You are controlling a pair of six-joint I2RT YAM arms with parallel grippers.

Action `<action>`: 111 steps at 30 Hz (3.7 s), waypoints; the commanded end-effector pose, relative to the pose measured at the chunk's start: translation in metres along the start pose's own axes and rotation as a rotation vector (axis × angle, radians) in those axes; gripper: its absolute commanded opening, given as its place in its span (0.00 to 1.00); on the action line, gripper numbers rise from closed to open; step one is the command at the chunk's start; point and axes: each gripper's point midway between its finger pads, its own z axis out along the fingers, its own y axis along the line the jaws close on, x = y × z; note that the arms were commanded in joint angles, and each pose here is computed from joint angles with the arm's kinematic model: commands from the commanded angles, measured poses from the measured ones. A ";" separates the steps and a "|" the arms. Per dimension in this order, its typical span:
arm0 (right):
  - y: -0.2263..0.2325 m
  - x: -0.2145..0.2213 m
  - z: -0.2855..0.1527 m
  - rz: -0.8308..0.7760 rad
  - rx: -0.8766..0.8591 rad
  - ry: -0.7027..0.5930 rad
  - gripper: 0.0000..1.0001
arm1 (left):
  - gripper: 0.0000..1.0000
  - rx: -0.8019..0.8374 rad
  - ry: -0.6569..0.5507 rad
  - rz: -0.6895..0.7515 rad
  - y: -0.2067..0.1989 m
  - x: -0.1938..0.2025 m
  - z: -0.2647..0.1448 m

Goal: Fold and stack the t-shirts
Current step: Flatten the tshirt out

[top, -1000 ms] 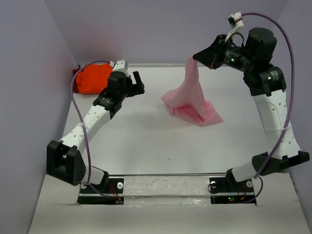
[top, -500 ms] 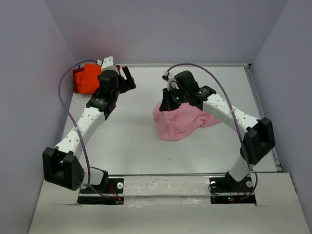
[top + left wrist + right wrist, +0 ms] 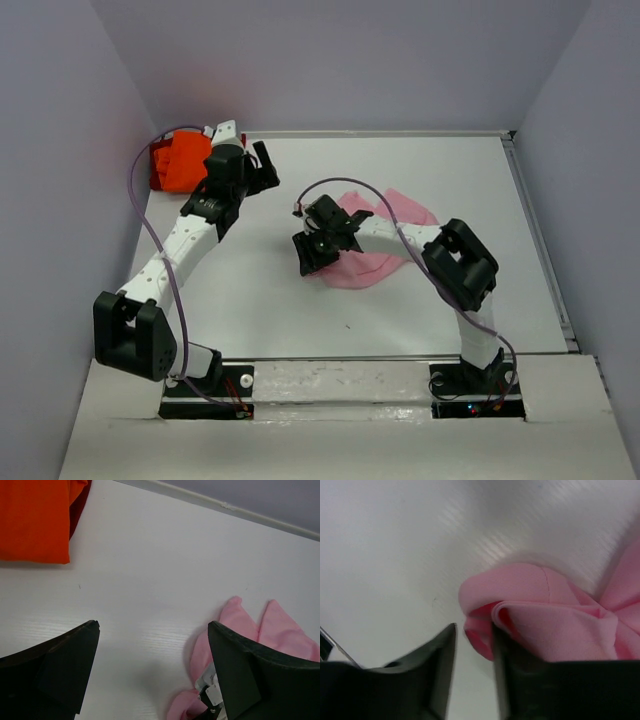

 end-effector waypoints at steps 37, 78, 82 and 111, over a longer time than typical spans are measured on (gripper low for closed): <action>-0.104 -0.071 -0.266 0.188 0.617 -0.594 0.64 | 0.88 -0.007 0.428 0.103 0.006 0.207 -0.081; -0.122 -0.037 -0.229 0.191 0.606 -0.469 0.61 | 0.52 -0.136 0.317 -0.012 0.020 0.230 -0.036; -0.124 -0.033 -0.227 0.191 0.609 -0.458 0.61 | 0.49 -0.143 0.319 -0.005 0.022 0.233 -0.034; -0.125 -0.013 -0.205 0.187 0.564 -0.391 0.60 | 0.77 -0.248 0.224 -0.333 0.006 0.192 -0.028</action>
